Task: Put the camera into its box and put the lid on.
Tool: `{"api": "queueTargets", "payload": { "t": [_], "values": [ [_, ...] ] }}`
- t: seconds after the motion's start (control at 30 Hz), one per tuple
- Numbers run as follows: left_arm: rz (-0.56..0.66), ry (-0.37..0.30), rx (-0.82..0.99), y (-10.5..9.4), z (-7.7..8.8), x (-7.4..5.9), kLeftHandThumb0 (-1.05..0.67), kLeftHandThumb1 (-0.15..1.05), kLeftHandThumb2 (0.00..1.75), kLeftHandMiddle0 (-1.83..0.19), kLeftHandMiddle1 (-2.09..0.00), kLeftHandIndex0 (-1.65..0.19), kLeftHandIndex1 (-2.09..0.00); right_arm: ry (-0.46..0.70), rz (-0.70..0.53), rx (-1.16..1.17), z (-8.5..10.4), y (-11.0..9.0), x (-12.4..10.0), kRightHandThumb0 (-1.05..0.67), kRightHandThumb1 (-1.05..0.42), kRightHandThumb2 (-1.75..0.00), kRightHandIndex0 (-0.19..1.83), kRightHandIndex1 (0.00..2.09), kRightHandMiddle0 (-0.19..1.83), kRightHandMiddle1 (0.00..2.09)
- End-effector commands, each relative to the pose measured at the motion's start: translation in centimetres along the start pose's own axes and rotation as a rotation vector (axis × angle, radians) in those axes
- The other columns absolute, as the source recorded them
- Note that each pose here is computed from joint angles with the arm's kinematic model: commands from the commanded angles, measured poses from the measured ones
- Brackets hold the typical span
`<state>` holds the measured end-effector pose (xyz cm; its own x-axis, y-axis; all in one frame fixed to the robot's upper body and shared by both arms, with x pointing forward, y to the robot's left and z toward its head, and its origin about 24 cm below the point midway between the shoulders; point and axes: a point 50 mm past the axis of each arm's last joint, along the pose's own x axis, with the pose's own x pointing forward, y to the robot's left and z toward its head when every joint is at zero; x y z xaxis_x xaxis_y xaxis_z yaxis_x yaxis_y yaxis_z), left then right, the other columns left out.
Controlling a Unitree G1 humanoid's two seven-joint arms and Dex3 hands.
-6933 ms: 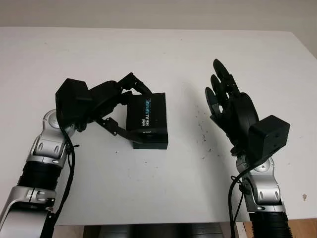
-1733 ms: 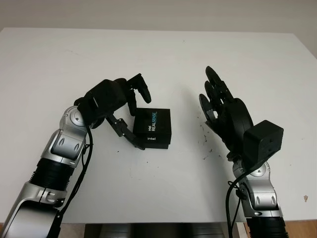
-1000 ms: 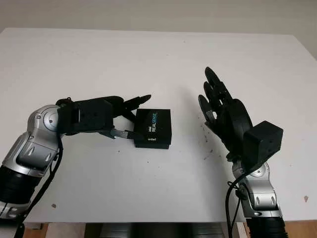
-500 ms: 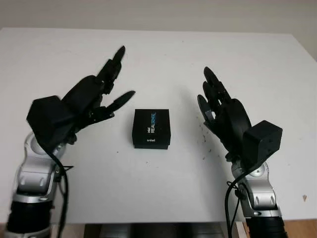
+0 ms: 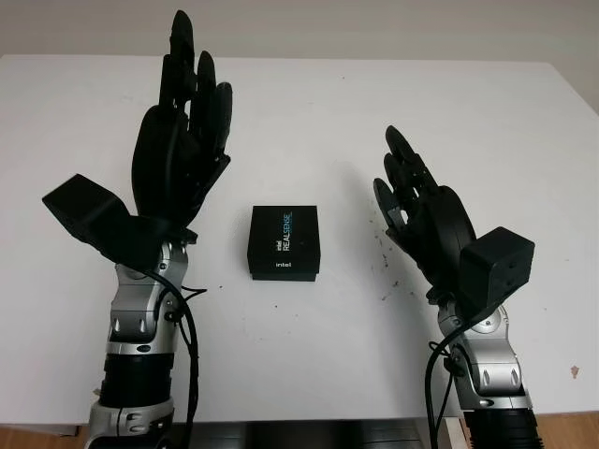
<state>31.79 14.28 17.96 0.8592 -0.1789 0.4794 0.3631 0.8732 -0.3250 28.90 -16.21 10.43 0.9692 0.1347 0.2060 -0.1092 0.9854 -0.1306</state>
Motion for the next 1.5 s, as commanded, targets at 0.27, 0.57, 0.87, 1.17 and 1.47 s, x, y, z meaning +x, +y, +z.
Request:
{"api": "queueTargets", "payload": {
  "t": [0.27,0.57,0.87,1.17,1.47],
  "values": [
    [-0.133,0.159,-0.09,-3.6,1.1,1.5,-0.67,1.05,0.67,0.19,0.0,0.19,0.0,0.0,0.001,0.015,-0.1,0.3,0.0,-0.67,-1.05,-0.42,0.0,0.05,0.05,0.07],
    [-0.14,0.292,-0.071,-4.5,-0.9,0.4,-0.67,1.05,0.73,0.19,0.0,0.19,0.0,-0.004,-0.002,0.017,-0.3,0.6,0.0,-0.66,-1.05,-0.43,0.01,0.05,0.05,0.07],
    [-0.099,0.309,-0.117,-4.4,-3.9,-1.2,-0.73,1.05,0.61,0.19,0.0,0.19,0.0,0.014,-0.006,0.009,-0.6,0.8,-0.3,-0.67,-1.05,-0.43,0.01,0.05,0.05,0.07],
    [-0.035,0.299,0.095,-2.7,-8.2,-3.6,-0.77,1.05,0.62,0.19,0.0,0.19,0.0,0.024,-0.009,0.047,-0.6,0.7,-0.4,-0.69,-1.05,-0.42,0.0,0.05,0.05,0.06],
    [0.011,0.338,0.124,-2.5,-10.1,-5.5,-0.77,1.05,0.63,0.19,0.0,0.19,0.0,0.026,-0.007,0.035,-0.5,0.7,-0.4,-0.68,-1.05,-0.42,-0.01,0.05,0.04,0.06]
  ]
}}
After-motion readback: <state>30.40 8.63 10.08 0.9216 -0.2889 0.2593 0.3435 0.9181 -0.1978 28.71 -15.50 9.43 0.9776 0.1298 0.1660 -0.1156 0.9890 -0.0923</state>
